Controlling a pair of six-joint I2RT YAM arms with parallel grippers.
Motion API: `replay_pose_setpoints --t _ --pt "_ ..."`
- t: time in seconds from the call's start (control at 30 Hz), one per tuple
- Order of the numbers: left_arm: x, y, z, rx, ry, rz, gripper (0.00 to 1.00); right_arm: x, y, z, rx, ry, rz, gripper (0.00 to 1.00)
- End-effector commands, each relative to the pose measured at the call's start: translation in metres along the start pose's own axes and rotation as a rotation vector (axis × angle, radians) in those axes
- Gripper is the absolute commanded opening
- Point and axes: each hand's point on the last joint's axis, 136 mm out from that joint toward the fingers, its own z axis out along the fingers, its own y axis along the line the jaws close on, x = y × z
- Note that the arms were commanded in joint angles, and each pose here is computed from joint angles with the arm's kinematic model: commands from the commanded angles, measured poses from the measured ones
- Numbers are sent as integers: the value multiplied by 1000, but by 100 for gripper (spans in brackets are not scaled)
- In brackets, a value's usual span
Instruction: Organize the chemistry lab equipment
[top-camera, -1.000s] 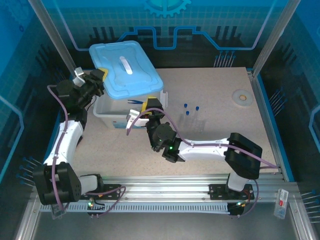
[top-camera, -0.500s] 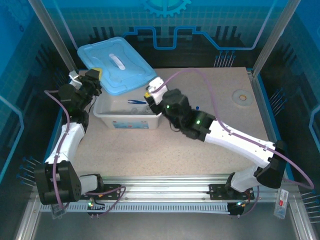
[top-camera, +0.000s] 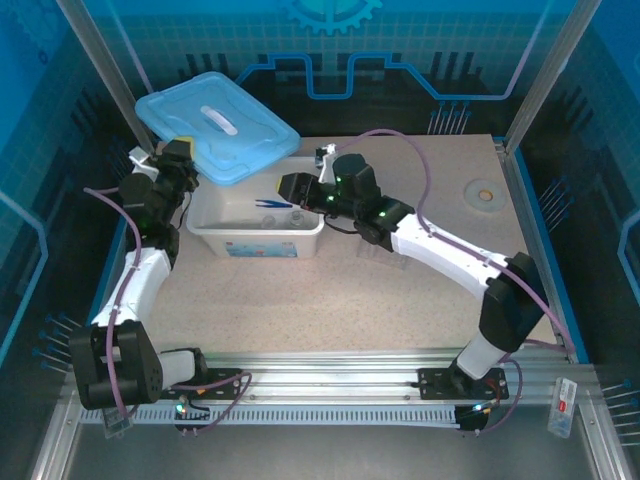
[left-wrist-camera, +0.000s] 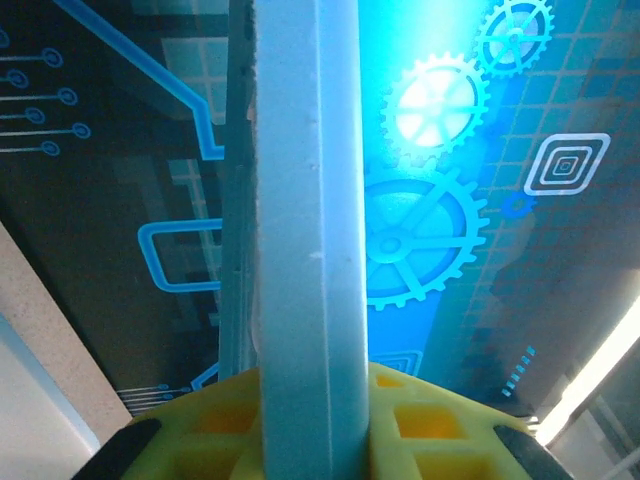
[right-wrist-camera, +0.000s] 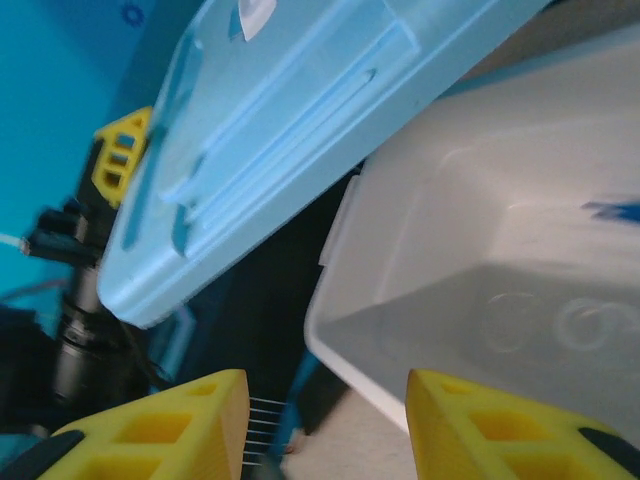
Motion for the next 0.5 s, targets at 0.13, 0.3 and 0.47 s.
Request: replay_pose_setpoints --t 0.13,0.3,0.47 --pt "-7 -16 -7 80 -46 72 13 -22 35 18 -302 -47 340 49" --pt "-7 -16 -8 83 -46 75 13 -27 27 27 -298 -64 424 49" --pt "-6 -17 -10 89 -46 78 13 -34 26 30 -304 -92 461 49"
